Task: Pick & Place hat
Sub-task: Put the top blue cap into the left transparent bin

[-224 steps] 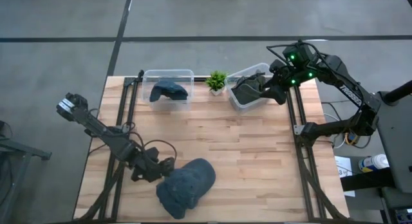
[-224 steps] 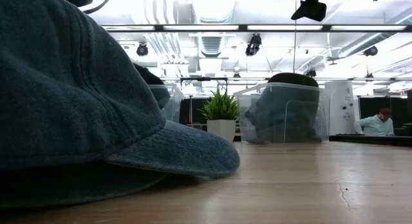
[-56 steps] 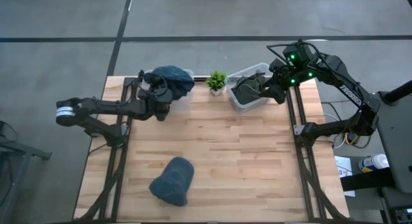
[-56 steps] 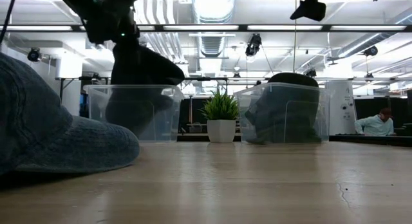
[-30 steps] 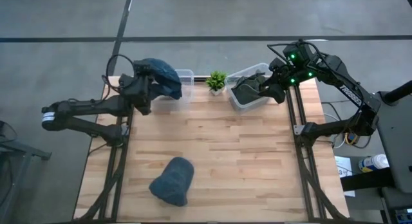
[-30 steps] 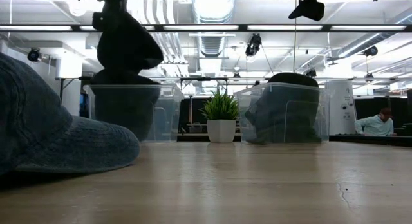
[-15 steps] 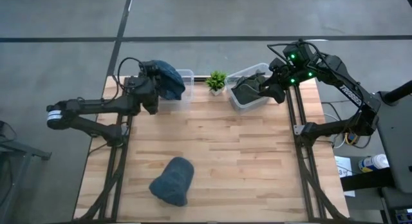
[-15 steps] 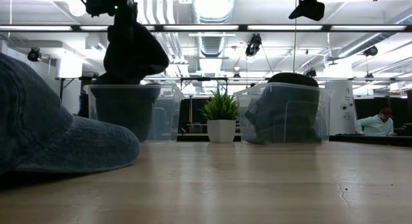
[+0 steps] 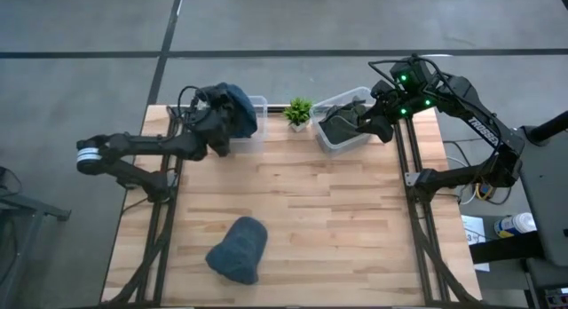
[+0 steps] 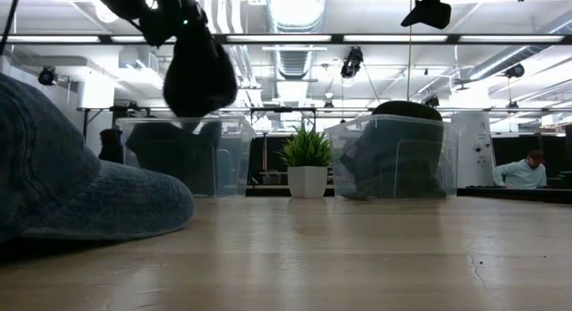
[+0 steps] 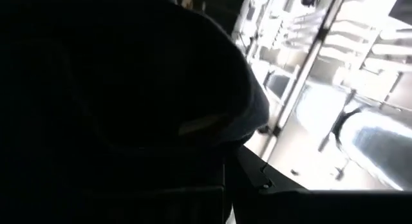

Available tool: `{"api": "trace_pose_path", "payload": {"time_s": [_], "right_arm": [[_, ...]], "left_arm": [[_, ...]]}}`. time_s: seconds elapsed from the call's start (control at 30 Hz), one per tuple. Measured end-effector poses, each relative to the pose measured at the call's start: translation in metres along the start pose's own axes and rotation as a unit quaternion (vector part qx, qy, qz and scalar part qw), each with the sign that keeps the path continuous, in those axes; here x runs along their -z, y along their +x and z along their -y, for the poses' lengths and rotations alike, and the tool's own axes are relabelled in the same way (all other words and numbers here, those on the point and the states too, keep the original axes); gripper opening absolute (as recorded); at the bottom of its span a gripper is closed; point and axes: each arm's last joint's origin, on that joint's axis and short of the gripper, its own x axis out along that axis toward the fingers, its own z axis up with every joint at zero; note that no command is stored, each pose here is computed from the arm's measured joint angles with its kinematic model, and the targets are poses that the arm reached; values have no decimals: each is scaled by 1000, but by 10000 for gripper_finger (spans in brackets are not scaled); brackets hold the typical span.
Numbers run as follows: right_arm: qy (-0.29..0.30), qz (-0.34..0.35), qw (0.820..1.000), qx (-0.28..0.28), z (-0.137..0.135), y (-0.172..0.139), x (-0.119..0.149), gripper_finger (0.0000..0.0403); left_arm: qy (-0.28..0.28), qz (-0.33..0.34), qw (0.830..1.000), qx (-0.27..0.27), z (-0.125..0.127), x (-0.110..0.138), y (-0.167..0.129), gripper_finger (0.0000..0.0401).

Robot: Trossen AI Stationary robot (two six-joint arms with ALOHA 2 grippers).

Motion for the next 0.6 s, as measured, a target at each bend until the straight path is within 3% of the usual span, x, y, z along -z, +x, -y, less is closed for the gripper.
{"api": "trace_pose_path", "payload": {"time_s": [0.13, 0.3, 0.4, 0.6], "right_arm": [[-2, 0, 1000, 0, 0, 0, 0, 286], [-4, 0, 1000, 0, 0, 0, 0, 286], [-3, 0, 1000, 0, 0, 0, 0, 286], [1, 0, 1000, 0, 0, 0, 0, 286]], "left_arm": [[3, -66, 997, 43, 19, 2, 7, 0], [81, -110, 982, 133, 44, 0, 11, 0], [102, -107, 980, 136, 44, 0, 10, 0], [117, -115, 981, 105, 22, 1, 12, 0]]}}
